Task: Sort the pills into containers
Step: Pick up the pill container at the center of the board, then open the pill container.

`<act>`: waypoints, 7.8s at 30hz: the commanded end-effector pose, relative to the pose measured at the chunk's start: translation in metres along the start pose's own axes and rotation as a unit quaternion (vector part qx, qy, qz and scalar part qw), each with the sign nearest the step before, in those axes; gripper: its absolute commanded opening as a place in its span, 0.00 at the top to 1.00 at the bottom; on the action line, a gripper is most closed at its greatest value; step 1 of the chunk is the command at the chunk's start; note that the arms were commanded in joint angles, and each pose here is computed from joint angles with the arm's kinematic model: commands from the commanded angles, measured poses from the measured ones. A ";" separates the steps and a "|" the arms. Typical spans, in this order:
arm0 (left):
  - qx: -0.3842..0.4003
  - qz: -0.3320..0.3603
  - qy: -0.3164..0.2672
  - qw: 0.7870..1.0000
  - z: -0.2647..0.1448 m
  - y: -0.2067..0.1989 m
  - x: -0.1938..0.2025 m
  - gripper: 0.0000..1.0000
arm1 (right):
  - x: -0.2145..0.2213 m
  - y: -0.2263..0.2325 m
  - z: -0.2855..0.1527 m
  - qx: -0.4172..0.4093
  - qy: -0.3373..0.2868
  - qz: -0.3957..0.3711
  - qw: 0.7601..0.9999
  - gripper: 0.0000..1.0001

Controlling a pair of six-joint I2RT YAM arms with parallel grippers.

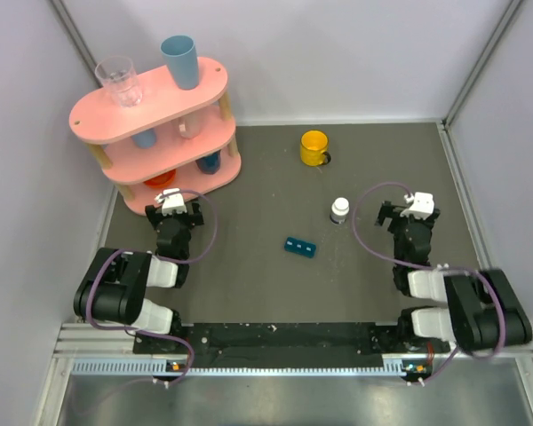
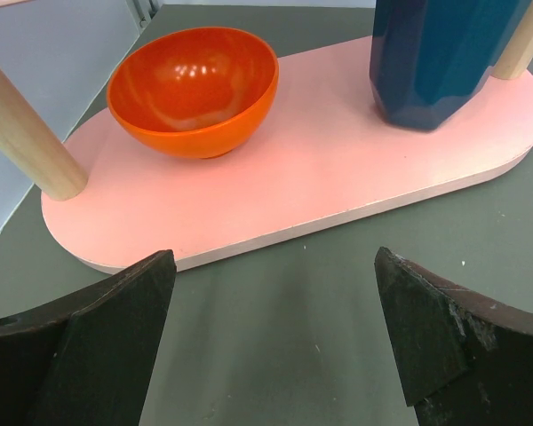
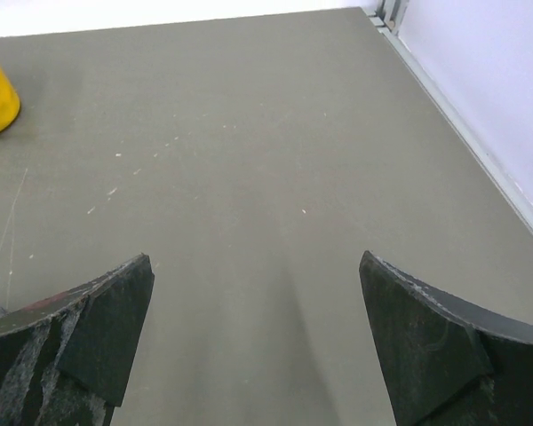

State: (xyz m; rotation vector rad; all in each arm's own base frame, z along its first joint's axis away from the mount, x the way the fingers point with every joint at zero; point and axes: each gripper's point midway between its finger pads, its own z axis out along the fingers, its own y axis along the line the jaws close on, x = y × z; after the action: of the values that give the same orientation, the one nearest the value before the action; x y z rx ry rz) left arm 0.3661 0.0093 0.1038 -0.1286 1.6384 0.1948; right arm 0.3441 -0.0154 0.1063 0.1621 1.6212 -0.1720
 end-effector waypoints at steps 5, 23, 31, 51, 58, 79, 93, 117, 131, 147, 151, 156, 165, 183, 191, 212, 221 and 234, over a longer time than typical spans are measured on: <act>0.001 -0.020 -0.037 0.999 0.005 -0.001 -0.024 0.01 | -0.125 0.000 -0.028 -0.018 -0.060 0.035 0.997 0.01; 0.007 -0.009 -0.058 0.998 -0.002 -0.001 -0.031 0.01 | -0.147 0.166 -0.086 -0.274 0.079 -0.054 0.957 0.01; 0.009 -0.066 -0.010 0.998 -0.034 -0.010 -0.072 0.01 | -0.108 0.208 -0.122 -0.397 0.137 -0.042 0.907 0.01; 0.302 -0.194 0.244 0.901 -0.130 -0.119 -0.060 0.02 | 0.011 0.247 -0.139 -0.511 0.239 -0.123 0.817 0.30; 0.343 -0.181 0.265 0.883 -0.146 -0.131 -0.045 0.03 | 0.029 0.256 -0.136 -0.534 0.253 -0.163 0.790 0.31; 0.362 -0.190 0.267 0.873 -0.155 -0.136 -0.045 0.03 | 0.071 0.268 -0.138 -0.508 0.330 -0.279 0.745 0.31; 0.368 -0.194 0.271 0.868 -0.157 -0.138 -0.044 0.03 | 0.083 0.257 -0.136 -0.469 0.366 -0.295 0.748 0.43; 0.444 -0.235 0.257 0.826 -0.187 -0.153 -0.081 0.01 | 0.021 0.266 -0.176 -0.543 0.327 -0.203 0.747 1.00; 0.558 -0.339 0.281 0.703 -0.256 -0.176 -0.152 0.01 | -0.085 0.267 -0.270 -0.590 0.203 -0.168 0.763 1.00; 0.573 -0.271 0.338 0.695 -0.292 -0.196 -0.129 0.19 | -0.124 0.287 -0.307 -0.596 0.142 -0.189 0.768 1.00; 0.584 -0.262 0.340 0.689 -0.299 -0.200 -0.131 0.27 | -0.125 0.289 -0.307 -0.592 0.136 -0.196 0.770 1.00; 0.579 -0.258 0.347 0.691 -0.298 -0.204 -0.127 0.42 | -0.128 0.291 -0.312 -0.597 0.131 -0.197 0.767 1.00; 0.573 -0.261 0.347 0.695 -0.298 -0.207 -0.129 0.48 | -0.126 0.297 -0.323 -0.610 0.131 -0.204 0.754 1.00; 0.603 -0.274 0.357 0.659 -0.316 -0.208 -0.129 1.00 | -0.136 0.297 -0.318 -0.593 0.110 -0.196 0.773 0.88; 0.601 -0.294 0.354 0.653 -0.319 -0.205 -0.132 1.00 | -0.154 0.293 -0.323 -0.614 0.081 -0.158 0.769 0.15; 0.560 -0.356 0.344 0.665 -0.305 -0.205 -0.153 1.00 | -0.140 0.258 -0.337 -0.638 0.100 -0.142 0.751 0.13; 0.565 -0.359 0.345 0.658 -0.307 -0.206 -0.157 1.00 | -0.126 0.262 -0.332 -0.626 0.105 -0.166 0.755 0.32; 0.575 -0.367 0.354 0.639 -0.313 -0.207 -0.157 1.00 | -0.120 0.265 -0.325 -0.609 0.102 -0.182 0.765 0.39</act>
State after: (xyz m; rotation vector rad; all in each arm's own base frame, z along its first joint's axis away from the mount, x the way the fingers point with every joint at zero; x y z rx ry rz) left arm 0.1164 -0.2598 0.2548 0.1164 2.0849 -1.6751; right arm 0.0889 0.3059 0.2375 -1.1901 1.6903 0.6532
